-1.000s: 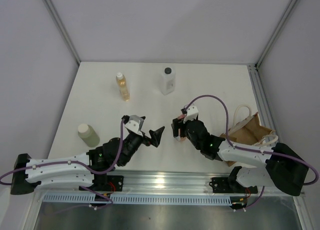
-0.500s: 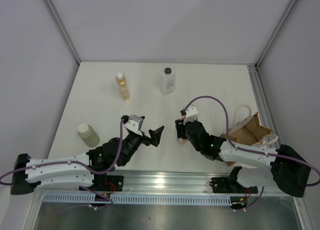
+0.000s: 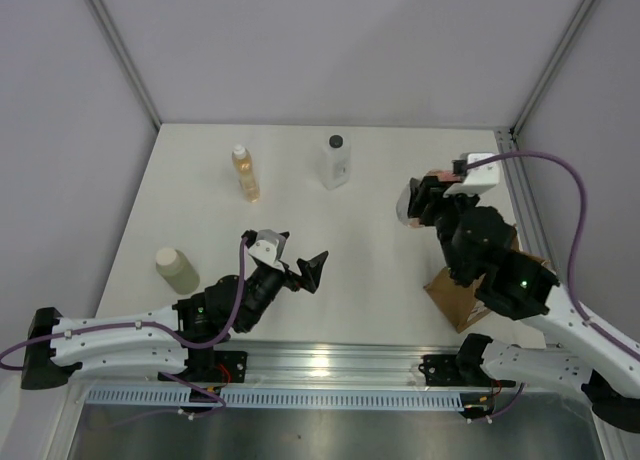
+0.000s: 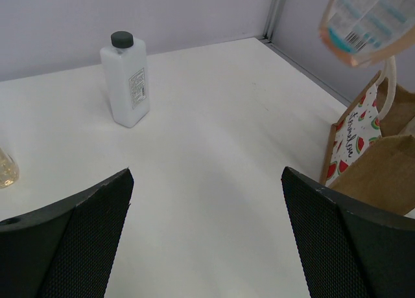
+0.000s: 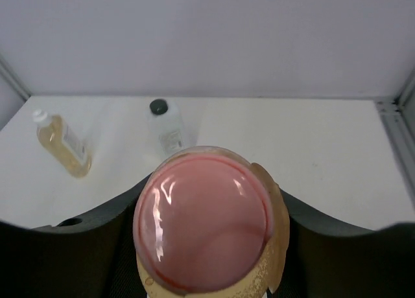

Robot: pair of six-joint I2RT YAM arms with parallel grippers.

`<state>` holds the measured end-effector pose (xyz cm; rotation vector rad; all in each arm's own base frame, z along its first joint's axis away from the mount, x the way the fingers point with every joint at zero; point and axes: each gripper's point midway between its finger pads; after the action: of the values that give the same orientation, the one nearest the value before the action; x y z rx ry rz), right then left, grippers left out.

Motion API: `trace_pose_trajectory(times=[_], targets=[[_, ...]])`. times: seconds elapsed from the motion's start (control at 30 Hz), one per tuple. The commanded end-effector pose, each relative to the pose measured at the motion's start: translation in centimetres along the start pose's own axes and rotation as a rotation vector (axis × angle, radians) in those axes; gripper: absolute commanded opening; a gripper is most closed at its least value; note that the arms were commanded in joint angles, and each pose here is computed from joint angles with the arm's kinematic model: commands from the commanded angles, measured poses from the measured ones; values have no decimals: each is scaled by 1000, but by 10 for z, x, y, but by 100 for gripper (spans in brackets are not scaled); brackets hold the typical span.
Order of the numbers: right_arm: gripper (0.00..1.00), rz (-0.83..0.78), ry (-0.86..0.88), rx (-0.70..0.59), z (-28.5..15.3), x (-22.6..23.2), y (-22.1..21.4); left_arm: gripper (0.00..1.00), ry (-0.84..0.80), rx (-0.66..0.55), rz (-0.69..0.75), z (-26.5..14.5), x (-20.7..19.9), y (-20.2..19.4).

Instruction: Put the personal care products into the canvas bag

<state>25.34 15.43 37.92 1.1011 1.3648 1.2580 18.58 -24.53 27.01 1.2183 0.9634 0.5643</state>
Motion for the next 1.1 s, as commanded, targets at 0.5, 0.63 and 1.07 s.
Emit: trace_pose_trajectory(times=[0.5, 0.63, 1.07], targets=[[0, -4, -665, -35, -58, -182, 40, 99, -23, -38, -41, 0, -6, 17], [0, 22, -724, -4, -52, -192, 12, 99, -23, -38, -43, 0, -6, 17], [0, 144, -887, 94, -24, -236, -82, 99, -44, -30, -62, -1, -10, 17]])
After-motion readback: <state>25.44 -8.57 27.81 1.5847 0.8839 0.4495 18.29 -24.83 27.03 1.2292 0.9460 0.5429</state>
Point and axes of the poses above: each gripper's point midway between its finger pads, its own z axis out along the fingers, its own x axis along the line the jaws close on, y = z × x, and after that the axes turned 10 degrees about -z, right-handed
